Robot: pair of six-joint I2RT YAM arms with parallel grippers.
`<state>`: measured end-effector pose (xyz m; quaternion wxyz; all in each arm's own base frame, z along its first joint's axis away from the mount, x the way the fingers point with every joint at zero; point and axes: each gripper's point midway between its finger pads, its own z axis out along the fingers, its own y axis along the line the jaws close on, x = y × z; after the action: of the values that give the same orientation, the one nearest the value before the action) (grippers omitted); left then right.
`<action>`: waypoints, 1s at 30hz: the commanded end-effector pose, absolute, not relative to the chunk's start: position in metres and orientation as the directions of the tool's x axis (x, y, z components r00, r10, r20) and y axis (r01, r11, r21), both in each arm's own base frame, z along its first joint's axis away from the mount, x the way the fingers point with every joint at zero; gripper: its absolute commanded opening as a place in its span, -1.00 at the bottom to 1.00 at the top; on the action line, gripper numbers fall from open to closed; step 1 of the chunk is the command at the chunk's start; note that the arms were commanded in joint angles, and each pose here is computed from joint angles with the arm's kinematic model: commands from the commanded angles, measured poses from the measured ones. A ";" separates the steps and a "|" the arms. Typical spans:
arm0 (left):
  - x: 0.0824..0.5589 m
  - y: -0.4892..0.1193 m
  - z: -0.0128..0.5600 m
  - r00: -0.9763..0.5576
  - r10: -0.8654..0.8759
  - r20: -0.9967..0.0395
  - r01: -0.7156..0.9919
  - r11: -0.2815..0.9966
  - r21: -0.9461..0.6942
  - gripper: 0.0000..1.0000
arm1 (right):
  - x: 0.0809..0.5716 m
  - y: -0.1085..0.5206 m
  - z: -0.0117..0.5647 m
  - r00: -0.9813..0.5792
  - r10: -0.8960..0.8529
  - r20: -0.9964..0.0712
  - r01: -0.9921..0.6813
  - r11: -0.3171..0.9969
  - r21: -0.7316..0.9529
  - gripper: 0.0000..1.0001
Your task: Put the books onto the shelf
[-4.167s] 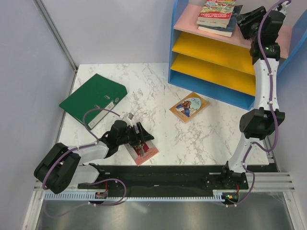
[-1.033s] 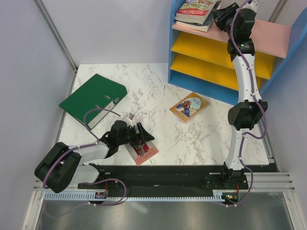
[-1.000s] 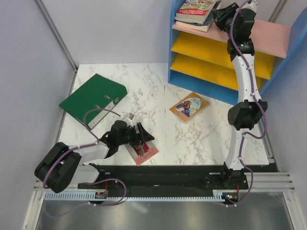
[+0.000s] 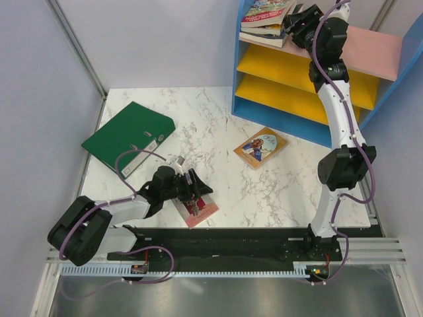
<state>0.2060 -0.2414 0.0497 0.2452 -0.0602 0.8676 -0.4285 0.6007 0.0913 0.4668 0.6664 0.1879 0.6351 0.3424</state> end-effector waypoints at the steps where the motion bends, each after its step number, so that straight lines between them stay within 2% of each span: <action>1: 0.198 -0.240 0.046 -0.878 -0.288 -0.382 0.130 0.625 -0.770 0.69 | 0.590 0.109 0.366 -0.315 0.656 -0.685 -0.042 0.712 0.701 0.37; 6: 0.198 -0.240 0.047 -0.877 -0.291 -0.382 0.129 0.623 -0.772 0.69 | 0.575 0.088 0.354 -0.310 0.639 -0.704 0.014 0.743 0.669 0.61; 12: 0.198 -0.240 0.048 -0.875 -0.293 -0.386 0.132 0.621 -0.772 0.69 | 0.561 0.066 0.342 -0.313 0.633 -0.708 0.062 0.757 0.650 0.82; 20: 0.197 -0.240 0.048 -0.876 -0.293 -0.384 0.131 0.620 -0.774 0.69 | 0.544 0.055 0.337 -0.325 0.616 -0.717 0.070 0.772 0.631 0.84; 24: 0.198 -0.240 0.046 -0.876 -0.292 -0.383 0.129 0.623 -0.771 0.69 | 0.519 0.059 0.340 -0.357 0.571 -0.739 0.035 0.799 0.601 0.89; 28: 0.200 -0.241 0.047 -0.875 -0.291 -0.387 0.131 0.626 -0.768 0.69 | 0.478 0.057 0.298 -0.436 0.503 -0.746 0.055 0.842 0.536 0.96; 29: 0.201 -0.240 0.046 -0.877 -0.288 -0.385 0.126 0.635 -0.762 0.69 | 0.463 0.055 0.305 -0.419 0.492 -0.763 0.047 0.851 0.524 0.96; 30: 0.204 -0.242 0.050 -0.876 -0.282 -0.390 0.133 0.637 -0.760 0.69 | 0.450 0.051 0.275 -0.456 0.489 -0.744 0.097 0.858 0.505 0.96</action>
<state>0.2038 -0.2402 0.0495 0.2487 -0.0586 0.8650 -0.4319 0.4897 0.0688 0.4392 0.6572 0.1319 0.6843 0.2870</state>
